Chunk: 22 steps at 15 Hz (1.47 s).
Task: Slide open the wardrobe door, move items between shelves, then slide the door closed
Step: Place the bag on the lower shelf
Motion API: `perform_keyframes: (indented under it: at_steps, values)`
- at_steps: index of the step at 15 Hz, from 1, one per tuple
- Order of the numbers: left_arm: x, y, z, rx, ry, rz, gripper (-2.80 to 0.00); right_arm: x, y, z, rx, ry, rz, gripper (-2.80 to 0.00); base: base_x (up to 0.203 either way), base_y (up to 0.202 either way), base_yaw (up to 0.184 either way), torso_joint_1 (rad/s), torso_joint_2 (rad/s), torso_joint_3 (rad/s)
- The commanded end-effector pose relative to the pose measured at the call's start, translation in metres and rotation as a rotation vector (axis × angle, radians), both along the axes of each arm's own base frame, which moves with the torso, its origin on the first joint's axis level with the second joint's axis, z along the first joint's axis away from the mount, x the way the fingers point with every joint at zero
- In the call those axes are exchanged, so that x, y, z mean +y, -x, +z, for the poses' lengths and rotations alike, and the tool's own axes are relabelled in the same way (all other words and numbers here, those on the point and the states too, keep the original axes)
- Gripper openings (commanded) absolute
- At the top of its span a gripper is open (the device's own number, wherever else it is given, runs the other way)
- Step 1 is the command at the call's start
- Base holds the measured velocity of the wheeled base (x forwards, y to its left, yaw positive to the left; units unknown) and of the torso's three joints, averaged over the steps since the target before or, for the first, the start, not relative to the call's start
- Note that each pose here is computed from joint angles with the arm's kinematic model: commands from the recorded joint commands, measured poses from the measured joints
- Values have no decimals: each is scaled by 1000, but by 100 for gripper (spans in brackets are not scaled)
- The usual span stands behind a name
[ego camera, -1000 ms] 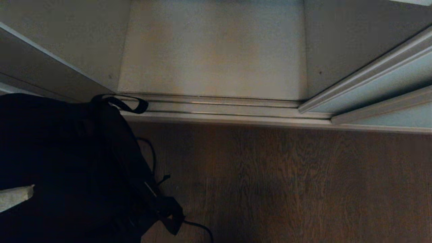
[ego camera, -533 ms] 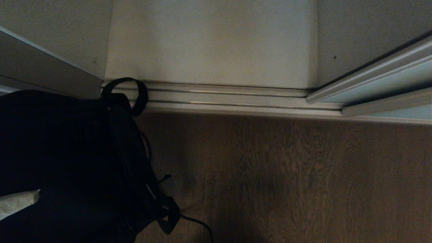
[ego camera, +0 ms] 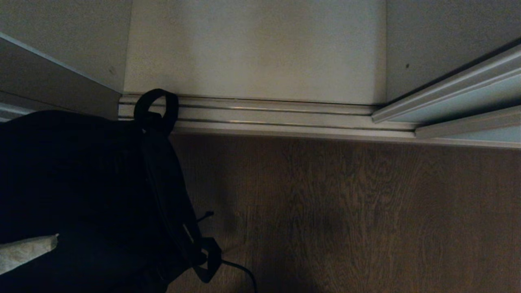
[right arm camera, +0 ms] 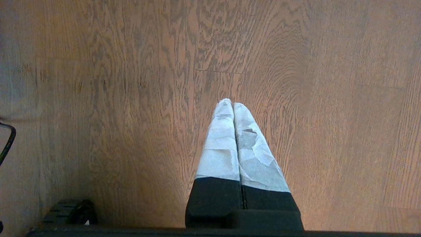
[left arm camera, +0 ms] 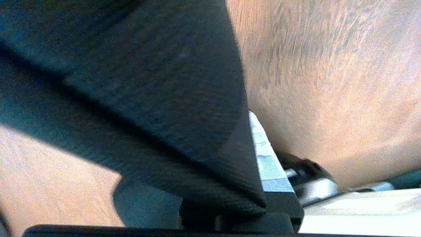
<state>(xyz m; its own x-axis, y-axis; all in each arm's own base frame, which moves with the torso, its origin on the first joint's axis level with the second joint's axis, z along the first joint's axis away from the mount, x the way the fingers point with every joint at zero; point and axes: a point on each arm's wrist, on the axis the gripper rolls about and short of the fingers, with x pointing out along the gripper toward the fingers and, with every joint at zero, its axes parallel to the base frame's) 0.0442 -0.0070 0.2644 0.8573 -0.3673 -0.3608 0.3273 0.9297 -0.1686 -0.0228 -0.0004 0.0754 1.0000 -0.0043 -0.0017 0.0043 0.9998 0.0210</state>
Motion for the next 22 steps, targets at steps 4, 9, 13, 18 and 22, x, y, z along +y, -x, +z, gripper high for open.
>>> perform_keyframes:
  at_steps: [4, 9, 13, 18, 22]
  values:
    - [0, -31, -22, 224, 143, -29, -280, 0, 0, 0, -3, 0, 0, -280, 0, 0, 0, 0, 0, 0]
    - [-1, -67, -25, 395, 323, -85, -280, 0, 0, 0, -3, 0, 1, -280, 0, 0, 0, 0, 0, 0]
    - [-1, -113, -1, 469, 515, -108, -280, 0, 0, 0, -3, 0, 1, -280, 0, 0, 0, 0, 0, 0]
    - [0, -164, 8, 545, 693, -102, -280, 0, 0, 0, -3, 0, 0, -280, 0, 0, 0, 0, 0, 0]
    - [1, -201, 27, 506, 703, -116, -280, 0, 0, 0, -3, 0, 0, -280, 0, 0, 0, 0, 0, 0]
